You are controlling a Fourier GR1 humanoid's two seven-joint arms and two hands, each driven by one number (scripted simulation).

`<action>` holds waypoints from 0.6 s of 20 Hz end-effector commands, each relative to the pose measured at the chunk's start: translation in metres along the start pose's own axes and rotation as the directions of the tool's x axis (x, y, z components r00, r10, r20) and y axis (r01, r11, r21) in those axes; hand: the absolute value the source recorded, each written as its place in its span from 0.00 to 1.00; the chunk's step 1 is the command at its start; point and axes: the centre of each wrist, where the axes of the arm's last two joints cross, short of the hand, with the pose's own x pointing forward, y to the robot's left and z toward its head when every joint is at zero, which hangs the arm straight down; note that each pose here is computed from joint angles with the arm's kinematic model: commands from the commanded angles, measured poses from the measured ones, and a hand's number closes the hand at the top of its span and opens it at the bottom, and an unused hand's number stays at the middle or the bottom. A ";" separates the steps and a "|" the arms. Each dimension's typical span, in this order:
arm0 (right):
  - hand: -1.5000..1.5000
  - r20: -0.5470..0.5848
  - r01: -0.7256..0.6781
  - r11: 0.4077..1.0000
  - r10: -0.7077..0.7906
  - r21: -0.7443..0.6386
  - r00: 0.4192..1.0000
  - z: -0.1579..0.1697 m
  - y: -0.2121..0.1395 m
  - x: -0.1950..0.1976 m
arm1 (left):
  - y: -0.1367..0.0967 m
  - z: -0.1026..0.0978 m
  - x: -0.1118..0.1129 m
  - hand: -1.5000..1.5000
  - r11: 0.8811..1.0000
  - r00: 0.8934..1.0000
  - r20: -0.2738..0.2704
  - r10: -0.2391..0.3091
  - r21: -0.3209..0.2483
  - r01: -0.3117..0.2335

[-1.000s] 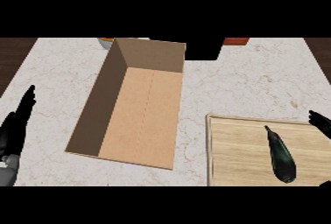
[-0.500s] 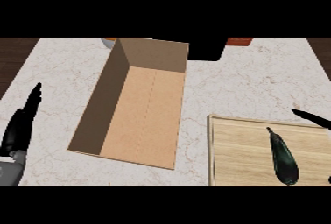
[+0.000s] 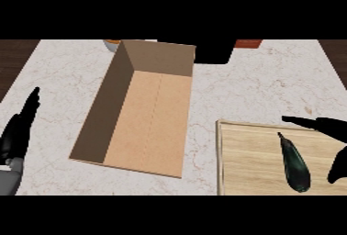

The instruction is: Pick the eggplant from the tray and place it in the cardboard box

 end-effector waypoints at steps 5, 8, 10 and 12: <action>0.00 0.027 0.033 0.997 -0.035 0.073 0.999 -0.023 0.009 -0.007 | 0.002 0.015 -0.021 0.50 1.000 1.000 -0.003 0.002 0.011 -0.002; 0.00 0.034 -0.015 0.995 0.012 0.098 0.999 -0.025 -0.006 0.018 | 0.000 0.010 -0.005 0.50 1.000 1.000 -0.007 -0.001 0.018 0.001; 0.00 0.043 0.000 0.995 -0.004 0.097 0.999 -0.032 0.015 0.009 | 0.015 0.014 -0.026 0.50 1.000 1.000 -0.012 0.008 0.013 -0.008; 0.00 0.058 0.034 0.996 -0.039 0.088 0.998 -0.023 0.007 0.004 | 0.013 0.015 -0.011 0.50 1.000 1.000 0.003 -0.001 0.016 0.001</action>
